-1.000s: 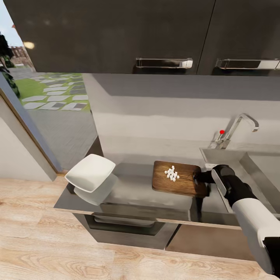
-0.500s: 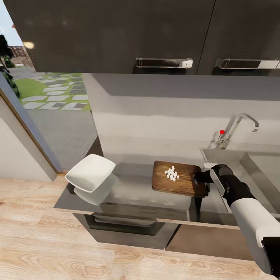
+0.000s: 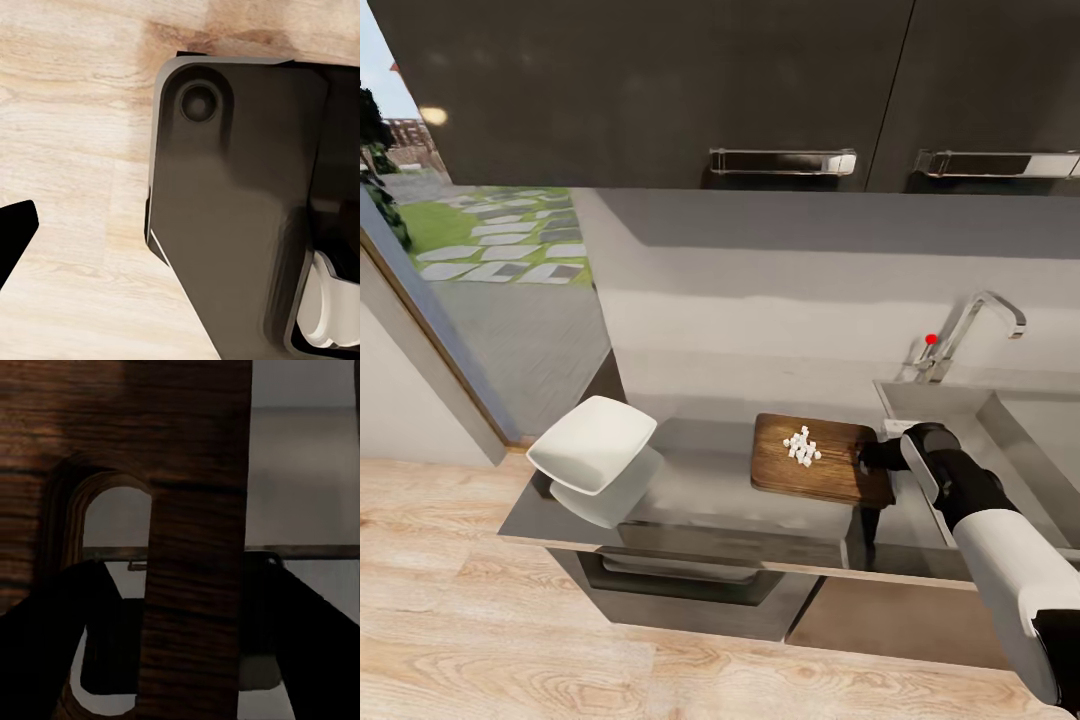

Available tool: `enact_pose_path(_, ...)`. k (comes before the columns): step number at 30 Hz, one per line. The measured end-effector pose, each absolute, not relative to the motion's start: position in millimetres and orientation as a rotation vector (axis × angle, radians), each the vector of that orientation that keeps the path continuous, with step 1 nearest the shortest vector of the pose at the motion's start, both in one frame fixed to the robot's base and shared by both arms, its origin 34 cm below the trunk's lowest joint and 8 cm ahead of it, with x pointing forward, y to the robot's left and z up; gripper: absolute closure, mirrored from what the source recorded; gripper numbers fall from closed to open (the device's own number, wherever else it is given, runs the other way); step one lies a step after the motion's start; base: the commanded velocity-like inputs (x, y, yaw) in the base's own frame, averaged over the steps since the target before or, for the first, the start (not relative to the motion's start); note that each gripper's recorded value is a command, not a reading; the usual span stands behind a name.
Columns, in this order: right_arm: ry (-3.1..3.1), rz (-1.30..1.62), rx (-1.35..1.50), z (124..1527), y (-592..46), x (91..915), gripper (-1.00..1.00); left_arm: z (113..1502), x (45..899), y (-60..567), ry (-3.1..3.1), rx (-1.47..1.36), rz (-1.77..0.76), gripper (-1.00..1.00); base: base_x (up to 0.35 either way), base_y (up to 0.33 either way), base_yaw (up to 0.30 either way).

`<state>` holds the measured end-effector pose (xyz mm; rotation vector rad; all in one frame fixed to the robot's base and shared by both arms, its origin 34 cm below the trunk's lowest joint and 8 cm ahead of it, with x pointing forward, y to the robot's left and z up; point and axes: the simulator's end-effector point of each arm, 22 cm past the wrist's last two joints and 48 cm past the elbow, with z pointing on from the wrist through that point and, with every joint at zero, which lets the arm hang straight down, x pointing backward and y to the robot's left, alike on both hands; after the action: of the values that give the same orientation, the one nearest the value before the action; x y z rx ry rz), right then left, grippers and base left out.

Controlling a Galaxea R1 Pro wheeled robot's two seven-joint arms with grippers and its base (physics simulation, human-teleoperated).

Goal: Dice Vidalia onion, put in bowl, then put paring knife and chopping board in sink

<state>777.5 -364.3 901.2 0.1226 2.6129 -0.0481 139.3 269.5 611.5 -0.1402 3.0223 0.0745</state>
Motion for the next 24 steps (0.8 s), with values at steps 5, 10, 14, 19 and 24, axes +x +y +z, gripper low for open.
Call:
enact_pose_path(5, 2.615, -0.053, 0.123, 901.3, -365.1, 777.2, 1.00, 611.5, 139.6, 269.5, 3.022, -0.140, 0.075, -1.00, 0.000, 0.000, 0.000)
enact_pose_path(10, 2.615, -0.054, 0.122, 901.3, -365.0, 777.2, 1.00, 611.5, 139.4, 269.6, 3.022, -0.140, 0.075, -1.00, 0.000, 0.000, 0.000)
enact_pose_path(14, 2.615, -0.055, 0.121, 901.4, -364.9, 777.2, 1.00, 611.5, 139.2, 269.5, 3.022, -0.140, 0.075, -1.00, 0.000, 0.000, 0.000)
enact_pose_path(19, 2.616, -0.055, 0.122, 901.4, -365.0, 777.1, 1.00, 611.5, 139.4, 269.6, 3.022, -0.140, 0.075, -1.00, 0.000, 0.000, 0.000)
enact_pose_path(24, 2.625, -0.055, 0.133, 901.4, -367.0, 774.9, 1.00, 611.6, 139.7, 269.5, 3.021, -0.140, 0.074, -1.00, 0.000, 0.000, 0.000)
